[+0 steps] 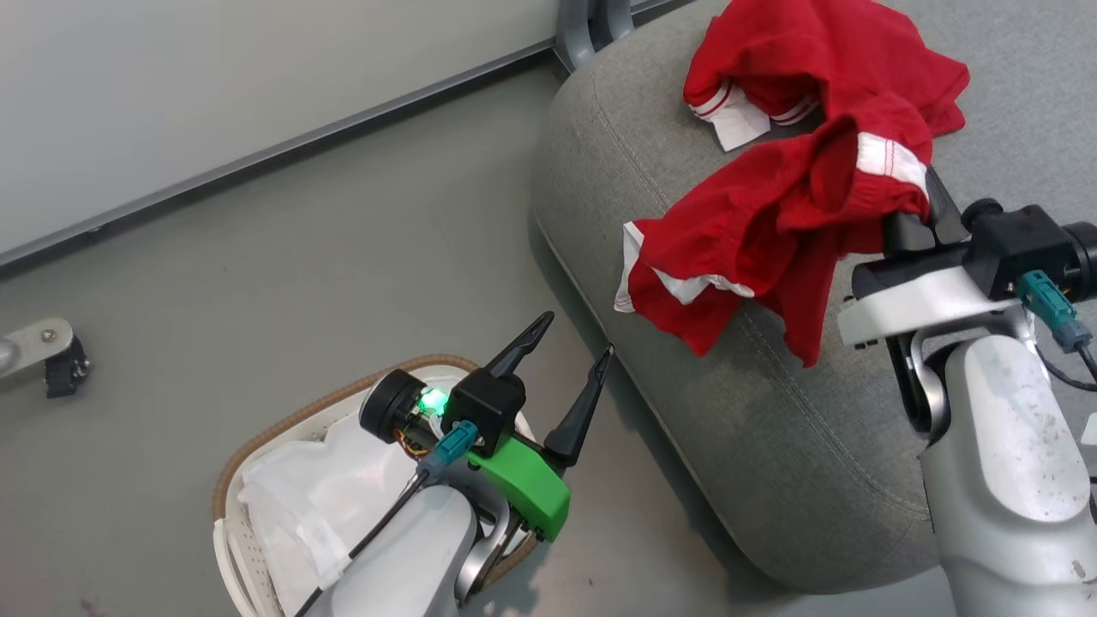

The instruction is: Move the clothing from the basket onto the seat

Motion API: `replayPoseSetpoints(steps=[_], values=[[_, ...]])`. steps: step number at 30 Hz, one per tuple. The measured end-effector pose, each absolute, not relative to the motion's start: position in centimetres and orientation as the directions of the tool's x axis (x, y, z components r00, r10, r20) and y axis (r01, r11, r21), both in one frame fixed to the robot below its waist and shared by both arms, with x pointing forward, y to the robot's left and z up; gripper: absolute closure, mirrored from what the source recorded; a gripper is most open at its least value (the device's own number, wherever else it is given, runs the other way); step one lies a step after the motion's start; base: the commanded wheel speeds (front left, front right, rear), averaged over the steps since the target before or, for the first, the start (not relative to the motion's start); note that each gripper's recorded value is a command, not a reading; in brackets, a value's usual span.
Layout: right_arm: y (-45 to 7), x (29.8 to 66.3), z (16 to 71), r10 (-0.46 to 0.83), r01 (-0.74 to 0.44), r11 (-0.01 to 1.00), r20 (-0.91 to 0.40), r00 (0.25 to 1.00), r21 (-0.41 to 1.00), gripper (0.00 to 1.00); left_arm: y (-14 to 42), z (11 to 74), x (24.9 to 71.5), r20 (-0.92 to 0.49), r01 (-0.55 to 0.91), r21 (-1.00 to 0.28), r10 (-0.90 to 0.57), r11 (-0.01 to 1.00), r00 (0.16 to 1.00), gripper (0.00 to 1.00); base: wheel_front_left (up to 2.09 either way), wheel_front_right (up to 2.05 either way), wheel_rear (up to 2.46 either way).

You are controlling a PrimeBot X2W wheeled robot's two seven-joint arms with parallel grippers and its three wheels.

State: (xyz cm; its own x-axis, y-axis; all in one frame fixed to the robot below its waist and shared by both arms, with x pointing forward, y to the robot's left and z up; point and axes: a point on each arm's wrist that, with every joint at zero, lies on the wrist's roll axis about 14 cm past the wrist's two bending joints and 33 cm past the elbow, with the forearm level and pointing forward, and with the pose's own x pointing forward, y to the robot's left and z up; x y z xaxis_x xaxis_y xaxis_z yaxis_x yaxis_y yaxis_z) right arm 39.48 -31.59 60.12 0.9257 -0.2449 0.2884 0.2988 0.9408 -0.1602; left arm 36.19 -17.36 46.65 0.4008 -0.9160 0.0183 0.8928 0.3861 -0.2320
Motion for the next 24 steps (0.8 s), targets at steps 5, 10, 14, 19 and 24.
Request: replayPoseSetpoints(steps=[5, 10, 14, 19, 24], values=[[-33.2, 41.5, 62.9, -0.232, 0.325, 0.914, 0.343, 0.91, -0.242, 1.0, -17.9, 45.3, 36.8, 0.008, 0.891, -0.255, -0.921, 0.375, 0.389, 0.0, 0.0, 0.0, 0.0], [-35.7, 43.9, 68.5, -0.208, 0.38, 0.858, 0.443, 0.872, -0.346, 1.0, -17.4, 44.3, 38.2, -0.002, 0.882, -0.259, -0.914, 0.393, 0.406, 0.0, 0.0, 0.0, 0.0], [-37.6, 45.8, 73.9, -0.177, 0.435, 0.794, 0.524, 0.833, -0.425, 1.0, -16.6, 43.7, 39.2, -0.009, 0.872, -0.254, -0.903, 0.418, 0.43, 0.0, 0.0, 0.0, 0.0], [-40.8, 46.8, 80.0, -0.2, 0.535, 0.713, 0.6, 0.775, -0.453, 1.0, -15.4, 43.5, 40.6, 0.001, 0.862, -0.24, -0.888, 0.447, 0.461, 0.0, 0.0, 0.0, 0.0], [-45.2, 48.4, 79.1, -0.314, 0.589, 0.682, 0.553, 0.771, -0.433, 1.0, -14.4, 42.7, 41.9, 0.002, 0.85, -0.24, -0.875, 0.469, 0.484, 0.0, 0.0, 0.0, 0.0]])
